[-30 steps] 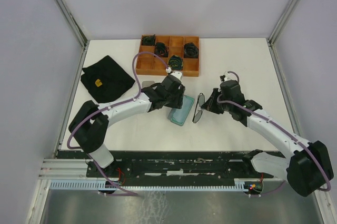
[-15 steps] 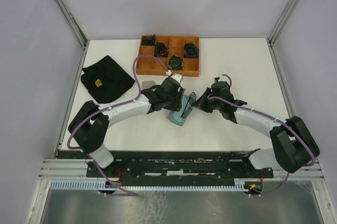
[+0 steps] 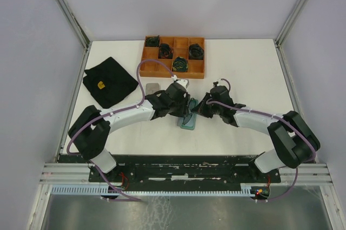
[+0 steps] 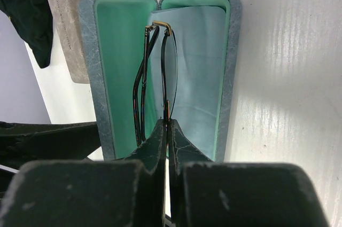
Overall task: Organize the sunglasses
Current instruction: Place the sunglasses in the sunglasses case.
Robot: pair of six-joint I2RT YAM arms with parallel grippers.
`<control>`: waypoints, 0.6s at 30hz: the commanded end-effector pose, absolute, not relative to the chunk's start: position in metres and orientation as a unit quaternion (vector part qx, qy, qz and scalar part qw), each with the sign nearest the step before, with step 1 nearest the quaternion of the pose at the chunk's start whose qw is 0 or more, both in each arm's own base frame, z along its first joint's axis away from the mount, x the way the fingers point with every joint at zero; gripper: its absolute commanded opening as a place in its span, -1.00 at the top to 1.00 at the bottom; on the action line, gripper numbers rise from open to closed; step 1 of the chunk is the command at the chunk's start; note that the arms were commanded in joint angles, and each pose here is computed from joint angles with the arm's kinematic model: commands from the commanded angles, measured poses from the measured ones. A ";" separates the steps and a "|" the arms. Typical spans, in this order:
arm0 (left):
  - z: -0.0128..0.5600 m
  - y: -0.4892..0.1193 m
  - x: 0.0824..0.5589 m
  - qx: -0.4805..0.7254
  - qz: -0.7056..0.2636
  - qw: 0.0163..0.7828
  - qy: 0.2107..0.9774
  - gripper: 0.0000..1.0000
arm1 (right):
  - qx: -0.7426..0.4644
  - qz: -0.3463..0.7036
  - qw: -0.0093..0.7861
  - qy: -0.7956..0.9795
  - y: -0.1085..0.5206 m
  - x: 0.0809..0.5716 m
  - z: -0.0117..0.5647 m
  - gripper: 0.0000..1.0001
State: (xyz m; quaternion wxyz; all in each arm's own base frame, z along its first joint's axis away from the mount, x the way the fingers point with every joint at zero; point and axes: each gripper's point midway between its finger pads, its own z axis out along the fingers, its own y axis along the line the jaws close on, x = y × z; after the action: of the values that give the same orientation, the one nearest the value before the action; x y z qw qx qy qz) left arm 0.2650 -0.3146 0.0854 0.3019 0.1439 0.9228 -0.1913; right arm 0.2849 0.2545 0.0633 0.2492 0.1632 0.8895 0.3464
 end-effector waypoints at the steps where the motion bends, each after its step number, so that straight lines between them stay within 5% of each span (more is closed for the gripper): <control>1: 0.105 -0.323 0.268 0.127 -0.219 0.323 0.912 -0.05 | 0.148 0.364 0.276 0.877 0.262 0.295 0.078 1.00; 18: 0.112 -0.318 0.271 0.128 -0.209 0.337 0.909 -0.12 | 0.089 0.378 0.312 0.867 0.252 0.294 0.128 1.00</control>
State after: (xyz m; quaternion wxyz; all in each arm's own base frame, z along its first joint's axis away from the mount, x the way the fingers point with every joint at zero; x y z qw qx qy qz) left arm 0.2658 -0.3133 0.0878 0.3062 0.1412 0.9220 -0.1903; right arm 0.2846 0.2489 0.0971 0.2878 0.1186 0.8796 0.3598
